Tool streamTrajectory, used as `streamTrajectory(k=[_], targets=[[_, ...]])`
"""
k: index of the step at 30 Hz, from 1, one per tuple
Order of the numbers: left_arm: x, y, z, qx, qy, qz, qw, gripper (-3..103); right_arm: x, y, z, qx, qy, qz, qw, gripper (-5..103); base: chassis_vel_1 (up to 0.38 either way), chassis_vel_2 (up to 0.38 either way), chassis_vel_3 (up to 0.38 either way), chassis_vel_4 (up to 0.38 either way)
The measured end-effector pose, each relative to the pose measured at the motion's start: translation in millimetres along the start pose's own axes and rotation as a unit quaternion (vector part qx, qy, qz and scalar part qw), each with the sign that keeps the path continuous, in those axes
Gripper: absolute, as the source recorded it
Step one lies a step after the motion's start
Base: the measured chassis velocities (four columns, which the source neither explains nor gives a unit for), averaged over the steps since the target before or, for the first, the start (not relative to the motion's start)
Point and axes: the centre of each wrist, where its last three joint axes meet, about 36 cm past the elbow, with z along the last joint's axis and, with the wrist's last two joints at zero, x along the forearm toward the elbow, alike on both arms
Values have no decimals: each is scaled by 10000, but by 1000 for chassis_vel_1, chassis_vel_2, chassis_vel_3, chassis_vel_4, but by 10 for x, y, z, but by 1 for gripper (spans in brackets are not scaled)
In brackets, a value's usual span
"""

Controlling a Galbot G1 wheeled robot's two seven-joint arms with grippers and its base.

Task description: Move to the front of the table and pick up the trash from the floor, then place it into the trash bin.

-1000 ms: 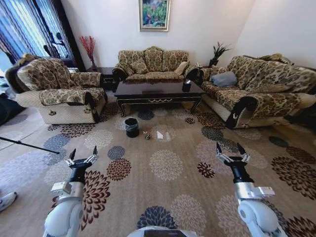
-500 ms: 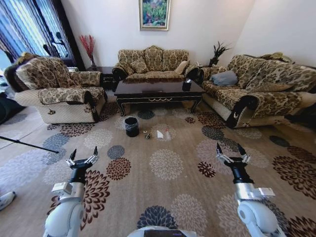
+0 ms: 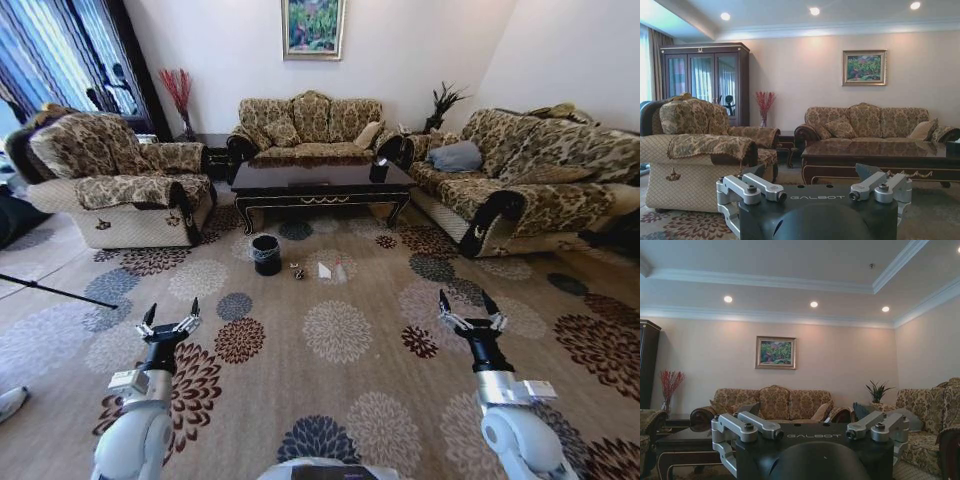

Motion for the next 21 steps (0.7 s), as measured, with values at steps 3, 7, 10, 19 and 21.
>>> streamTrajectory(k=[3,7,10,19,21], targets=[[-9,9,20,-8,6,8,10000,100,-3,-5,-3,11,0,-4,10000,100,0,0,0,0],[-16,16,42,-11,20,7,10000,100,-4,-10,-4,20,2,-7,10000,100,0,0,0,0],[-19,16,46,-11,22,10,10000,100,-2,-12,-4,24,7,-8,10000,100,0,0,0,0],[-21,19,20,-33,-13,45,10000,100,0,-12,11,37,30,-22,10000,100,0,0,0,0],[-21,21,3,-38,-35,51,10000,100,-1,-14,16,39,33,-21,10000,100,0,0,0,0]])
